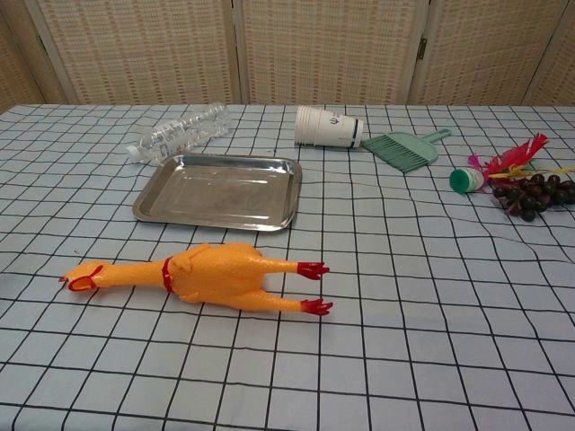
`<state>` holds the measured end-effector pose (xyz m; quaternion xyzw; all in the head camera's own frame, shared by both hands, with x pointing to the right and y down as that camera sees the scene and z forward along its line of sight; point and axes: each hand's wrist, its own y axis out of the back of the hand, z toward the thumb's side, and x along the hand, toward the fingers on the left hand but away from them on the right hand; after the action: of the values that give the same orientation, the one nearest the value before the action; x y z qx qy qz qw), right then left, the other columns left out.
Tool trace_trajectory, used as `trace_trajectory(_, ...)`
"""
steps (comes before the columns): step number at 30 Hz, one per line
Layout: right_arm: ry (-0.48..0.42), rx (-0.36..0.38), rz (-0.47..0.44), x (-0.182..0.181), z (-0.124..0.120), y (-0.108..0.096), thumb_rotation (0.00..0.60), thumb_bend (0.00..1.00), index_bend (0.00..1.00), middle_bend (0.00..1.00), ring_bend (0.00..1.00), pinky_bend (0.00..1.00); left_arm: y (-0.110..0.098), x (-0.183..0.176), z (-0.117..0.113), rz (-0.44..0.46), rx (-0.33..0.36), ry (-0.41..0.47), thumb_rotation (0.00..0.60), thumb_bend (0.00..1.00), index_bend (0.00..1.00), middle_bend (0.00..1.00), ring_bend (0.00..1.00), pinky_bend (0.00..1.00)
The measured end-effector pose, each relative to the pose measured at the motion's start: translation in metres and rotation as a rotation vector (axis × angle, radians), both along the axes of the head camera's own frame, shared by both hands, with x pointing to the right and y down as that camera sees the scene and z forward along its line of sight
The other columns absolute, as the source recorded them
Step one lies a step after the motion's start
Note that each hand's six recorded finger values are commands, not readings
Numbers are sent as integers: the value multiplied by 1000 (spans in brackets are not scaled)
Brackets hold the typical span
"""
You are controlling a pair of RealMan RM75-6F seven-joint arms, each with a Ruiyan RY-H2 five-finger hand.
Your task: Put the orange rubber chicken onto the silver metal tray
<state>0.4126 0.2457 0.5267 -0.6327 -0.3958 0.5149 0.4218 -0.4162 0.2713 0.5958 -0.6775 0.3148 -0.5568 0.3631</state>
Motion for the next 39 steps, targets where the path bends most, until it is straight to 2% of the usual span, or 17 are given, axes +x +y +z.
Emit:
trace_trajectory(5,-1,-6,-8,-2,0,1,600,96,0,0,0,0,5,6,1,17,-13,12,600,394,0,0,0,16)
trace_trajectory(10,4,-9,-9,-3,0,3,600,96,0,0,0,0,12,23,4,49,-47,80,600,396,0,0,0,22)
trace_trajectory(18,6,-56,-18,-6,9,4,600,95,0,0,0,0,19,91,23,194,-62,166,600,416,0,0,0,57)
trace_trajectory(24,4,-71,1,0,9,0,600,96,0,0,0,0,8,136,46,229,-105,215,600,421,0,0,0,72)
trace_trajectory(29,2,-86,10,3,10,-1,600,96,0,0,0,0,-5,168,66,204,-105,253,600,424,0,0,0,109)
trace_trajectory(39,-4,-93,19,6,9,-2,600,96,0,0,0,0,-21,179,108,171,-149,183,600,422,0,0,0,110)
